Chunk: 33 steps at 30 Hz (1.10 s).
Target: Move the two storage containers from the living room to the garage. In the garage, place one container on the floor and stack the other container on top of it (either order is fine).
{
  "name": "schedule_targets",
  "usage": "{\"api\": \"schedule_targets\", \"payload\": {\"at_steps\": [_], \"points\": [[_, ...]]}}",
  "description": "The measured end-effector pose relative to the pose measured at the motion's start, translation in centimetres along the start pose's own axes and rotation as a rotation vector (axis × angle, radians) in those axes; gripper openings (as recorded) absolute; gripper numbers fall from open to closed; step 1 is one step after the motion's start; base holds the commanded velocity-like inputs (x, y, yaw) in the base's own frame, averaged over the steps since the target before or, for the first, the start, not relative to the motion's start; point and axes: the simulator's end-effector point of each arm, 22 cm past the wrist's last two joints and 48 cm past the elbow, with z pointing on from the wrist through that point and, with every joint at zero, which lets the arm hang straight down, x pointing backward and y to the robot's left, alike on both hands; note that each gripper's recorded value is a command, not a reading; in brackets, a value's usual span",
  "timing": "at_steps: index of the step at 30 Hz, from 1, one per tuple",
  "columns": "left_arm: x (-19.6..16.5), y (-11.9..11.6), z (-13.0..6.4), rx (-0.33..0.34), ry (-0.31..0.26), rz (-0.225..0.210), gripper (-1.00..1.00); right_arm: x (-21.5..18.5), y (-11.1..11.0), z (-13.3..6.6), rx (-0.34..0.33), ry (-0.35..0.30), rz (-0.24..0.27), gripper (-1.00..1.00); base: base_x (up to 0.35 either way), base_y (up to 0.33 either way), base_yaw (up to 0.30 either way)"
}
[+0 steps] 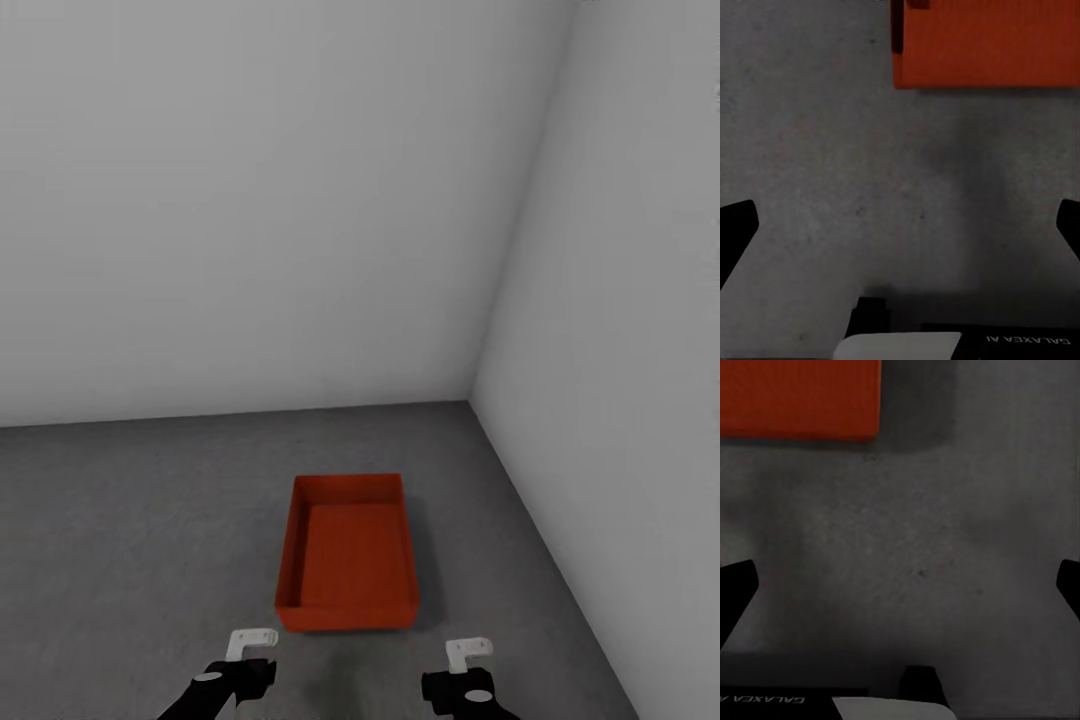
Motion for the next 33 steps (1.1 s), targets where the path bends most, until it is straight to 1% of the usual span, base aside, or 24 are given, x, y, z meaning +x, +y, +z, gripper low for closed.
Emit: {"api": "schedule_targets", "payload": {"at_steps": [33], "points": [[-2.0, 0.0, -1.1, -0.004, -0.048, 0.010, 1.00, -2.3, -0.2, -1.0, 0.005, -0.051, 0.004, 1.00, -0.005, 0.000, 0.000]]}}
